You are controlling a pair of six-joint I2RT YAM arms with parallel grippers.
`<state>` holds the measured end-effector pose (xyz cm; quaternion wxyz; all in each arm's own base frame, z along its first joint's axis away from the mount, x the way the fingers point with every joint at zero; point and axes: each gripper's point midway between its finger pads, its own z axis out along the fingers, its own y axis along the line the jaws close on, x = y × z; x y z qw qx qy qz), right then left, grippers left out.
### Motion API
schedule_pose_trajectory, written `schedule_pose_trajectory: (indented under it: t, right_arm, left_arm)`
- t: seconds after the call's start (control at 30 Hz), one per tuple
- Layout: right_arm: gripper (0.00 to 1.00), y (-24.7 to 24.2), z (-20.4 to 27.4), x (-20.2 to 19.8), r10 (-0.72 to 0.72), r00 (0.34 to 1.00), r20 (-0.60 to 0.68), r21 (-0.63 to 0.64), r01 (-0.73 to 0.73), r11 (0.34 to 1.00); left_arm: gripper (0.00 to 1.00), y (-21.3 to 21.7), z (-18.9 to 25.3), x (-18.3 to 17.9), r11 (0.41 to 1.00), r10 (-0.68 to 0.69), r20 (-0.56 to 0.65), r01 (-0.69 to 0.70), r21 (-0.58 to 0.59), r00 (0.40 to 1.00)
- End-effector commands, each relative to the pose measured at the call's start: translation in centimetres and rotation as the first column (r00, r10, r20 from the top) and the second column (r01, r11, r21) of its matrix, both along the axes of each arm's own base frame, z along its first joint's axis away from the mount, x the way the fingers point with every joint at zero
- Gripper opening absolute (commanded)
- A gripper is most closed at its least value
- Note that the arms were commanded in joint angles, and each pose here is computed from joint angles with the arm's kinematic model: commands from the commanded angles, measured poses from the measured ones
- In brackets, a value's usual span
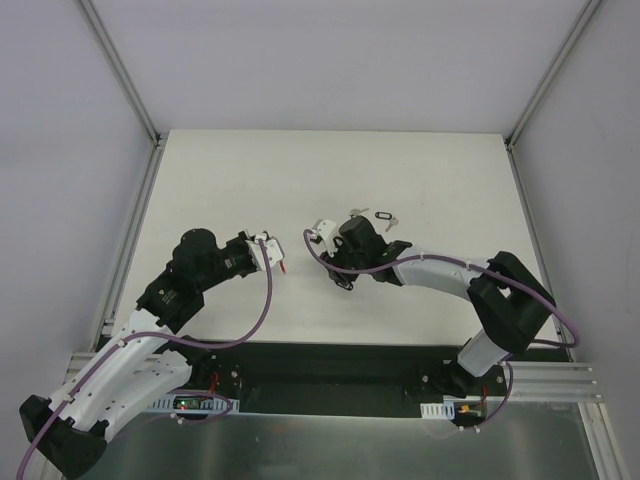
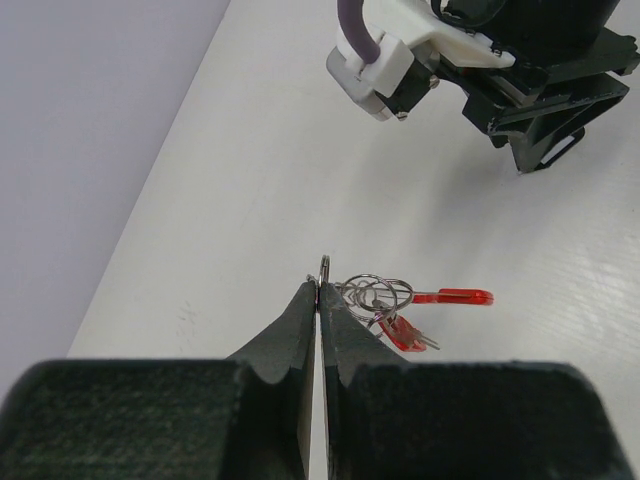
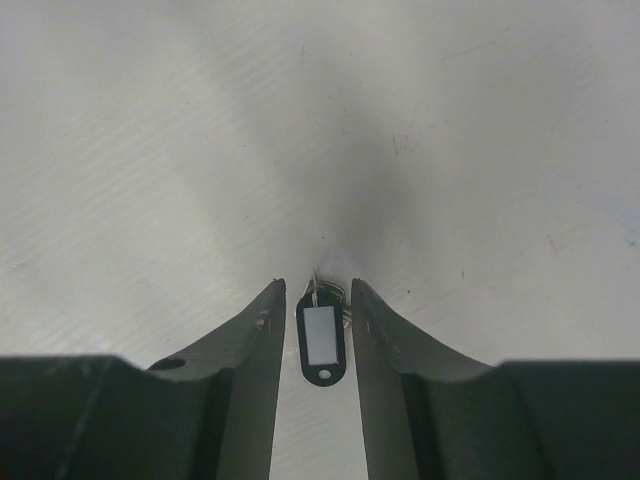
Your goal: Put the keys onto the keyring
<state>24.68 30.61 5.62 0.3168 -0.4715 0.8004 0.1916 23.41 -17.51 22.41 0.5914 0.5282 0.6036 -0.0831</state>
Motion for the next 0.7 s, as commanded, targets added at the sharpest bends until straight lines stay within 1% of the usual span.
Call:
schedule_pose_trajectory:
  t: [0.0, 0.2, 0.4, 0.67]
  right_arm:
    - [0.35, 0.5, -0.4, 0.7, -0.020, 1.000, 0.024, 0.026, 0.020, 0.999]
    - [0.34, 0.1, -1.0, 0.1, -0.014, 1.000, -0.006, -0.009, 0.014, 1.000]
    - [0.28, -0.1, -1.7, 0.3, -0.021, 1.000, -0.015, -0.031, 0.020, 0.999]
    - [0.25, -0.3, -2.3, 0.0, -0.017, 0.999, -0.038, -0.055, 0.015, 0.998]
  left_arm:
    - [0.00, -0.5, 1.8, 0.3, 0.999, -0.022, 0.044, 0.024, -0.039, 0.999]
    - [0.00, -0.5, 1.7, 0.3, 0.999, -0.020, 0.041, 0.022, -0.038, 0.999]
    - [0.00, -0.6, 1.6, 0.3, 0.999, -0.025, 0.039, 0.026, -0.037, 0.999]
    - [0.00, -0.6, 1.4, 0.3, 0.999, -0.022, 0.033, 0.023, -0.034, 0.999]
